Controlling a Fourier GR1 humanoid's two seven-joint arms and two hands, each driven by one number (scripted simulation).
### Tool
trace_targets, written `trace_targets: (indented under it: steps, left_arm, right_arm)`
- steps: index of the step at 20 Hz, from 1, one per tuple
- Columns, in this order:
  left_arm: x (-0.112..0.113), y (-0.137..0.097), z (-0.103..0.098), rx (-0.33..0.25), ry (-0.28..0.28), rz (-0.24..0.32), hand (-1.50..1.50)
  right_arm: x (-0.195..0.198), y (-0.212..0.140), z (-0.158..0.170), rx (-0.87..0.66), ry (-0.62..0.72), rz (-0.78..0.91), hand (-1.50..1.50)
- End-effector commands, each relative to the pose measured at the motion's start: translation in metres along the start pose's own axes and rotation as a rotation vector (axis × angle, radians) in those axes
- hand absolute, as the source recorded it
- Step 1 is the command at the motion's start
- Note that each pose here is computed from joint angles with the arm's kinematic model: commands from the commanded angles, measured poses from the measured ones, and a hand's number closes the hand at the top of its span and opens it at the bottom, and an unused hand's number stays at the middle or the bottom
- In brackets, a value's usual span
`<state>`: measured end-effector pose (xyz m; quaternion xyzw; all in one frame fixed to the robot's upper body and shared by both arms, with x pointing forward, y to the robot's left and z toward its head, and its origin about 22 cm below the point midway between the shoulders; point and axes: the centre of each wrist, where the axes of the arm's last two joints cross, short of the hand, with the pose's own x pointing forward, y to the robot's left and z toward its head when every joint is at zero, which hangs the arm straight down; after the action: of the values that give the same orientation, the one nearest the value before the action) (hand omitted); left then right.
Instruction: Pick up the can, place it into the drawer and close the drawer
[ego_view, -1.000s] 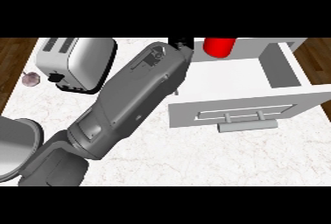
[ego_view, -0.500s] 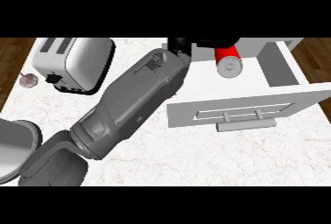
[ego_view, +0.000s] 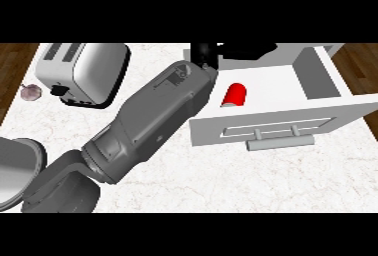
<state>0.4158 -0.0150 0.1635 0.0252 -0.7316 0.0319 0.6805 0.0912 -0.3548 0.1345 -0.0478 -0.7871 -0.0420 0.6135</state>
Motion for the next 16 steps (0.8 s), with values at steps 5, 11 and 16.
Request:
trace_targets:
  steps: [5,11,16]
  left_arm:
    - [0.000,0.002,-0.003,0.006,-0.021,0.038,-1.50]
    - [0.014,-0.007,0.000,-0.011,-0.083,0.067,-1.50]
    - [0.012,-0.006,0.002,-0.008,-0.117,0.080,-1.50]
  right_arm:
    - [0.017,-0.005,0.000,0.022,-0.080,0.112,-1.50]
    - [0.034,0.008,-0.018,0.129,-0.219,0.322,-1.50]
    - [0.033,0.020,-0.033,0.142,-0.293,0.404,-1.50]
